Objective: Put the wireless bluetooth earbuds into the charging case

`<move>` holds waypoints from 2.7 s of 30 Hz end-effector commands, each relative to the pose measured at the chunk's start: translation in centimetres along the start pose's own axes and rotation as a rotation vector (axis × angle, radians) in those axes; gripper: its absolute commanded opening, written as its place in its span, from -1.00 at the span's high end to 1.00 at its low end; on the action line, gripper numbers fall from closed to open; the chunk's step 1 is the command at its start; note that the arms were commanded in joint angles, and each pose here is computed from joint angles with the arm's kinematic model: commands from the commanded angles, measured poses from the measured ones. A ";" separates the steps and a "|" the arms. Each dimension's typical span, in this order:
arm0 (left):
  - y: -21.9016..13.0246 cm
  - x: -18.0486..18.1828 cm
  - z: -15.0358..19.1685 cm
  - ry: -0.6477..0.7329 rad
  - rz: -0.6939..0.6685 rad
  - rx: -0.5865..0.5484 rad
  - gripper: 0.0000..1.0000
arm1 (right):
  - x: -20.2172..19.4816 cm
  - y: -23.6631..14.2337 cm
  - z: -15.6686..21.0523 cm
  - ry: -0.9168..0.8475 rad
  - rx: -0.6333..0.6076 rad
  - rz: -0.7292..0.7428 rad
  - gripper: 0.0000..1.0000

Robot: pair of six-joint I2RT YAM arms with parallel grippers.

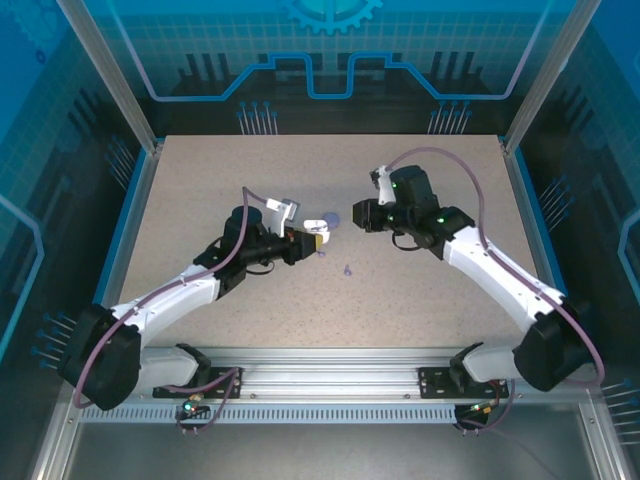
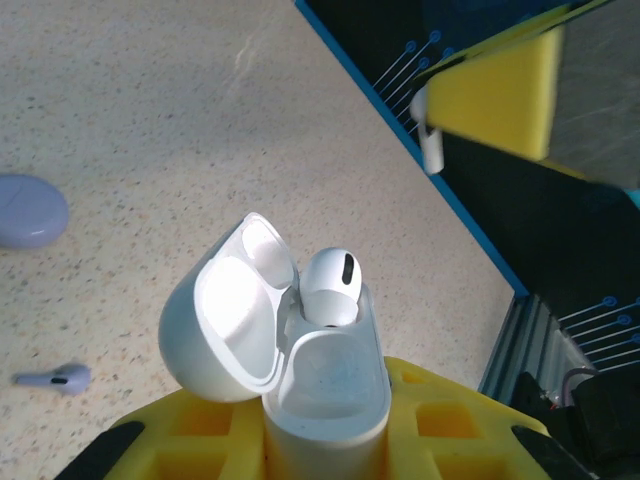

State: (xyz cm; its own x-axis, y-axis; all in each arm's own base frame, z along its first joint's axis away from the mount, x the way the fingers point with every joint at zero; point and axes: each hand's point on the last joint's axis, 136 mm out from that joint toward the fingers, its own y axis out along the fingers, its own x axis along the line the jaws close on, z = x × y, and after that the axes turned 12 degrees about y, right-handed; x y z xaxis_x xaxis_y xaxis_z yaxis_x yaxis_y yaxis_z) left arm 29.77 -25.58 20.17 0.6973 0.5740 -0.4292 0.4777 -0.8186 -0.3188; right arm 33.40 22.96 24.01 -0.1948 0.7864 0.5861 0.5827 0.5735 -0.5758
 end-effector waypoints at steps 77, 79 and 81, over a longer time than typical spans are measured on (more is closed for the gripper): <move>-4.7 -12.6 -15.1 0.451 0.173 -0.450 0.92 | 17.0 -10.8 -2.7 -0.349 -0.311 -0.399 0.49; -4.8 -12.7 -15.1 0.450 0.173 -0.450 0.92 | 17.0 -10.8 -2.5 -0.351 -0.305 -0.399 0.48; -4.8 -12.7 -15.2 0.451 0.172 -0.451 0.92 | 17.1 -10.6 -2.4 -0.355 -0.297 -0.399 0.47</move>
State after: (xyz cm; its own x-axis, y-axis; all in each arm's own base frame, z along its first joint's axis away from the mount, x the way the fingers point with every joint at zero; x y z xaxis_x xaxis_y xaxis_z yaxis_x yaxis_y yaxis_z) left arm 27.68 -29.73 35.82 0.8909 0.4497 -0.0629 0.4530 -0.8899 0.0532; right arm 26.96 29.36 40.37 -0.6325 0.6076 0.4804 0.6234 0.7674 -0.1498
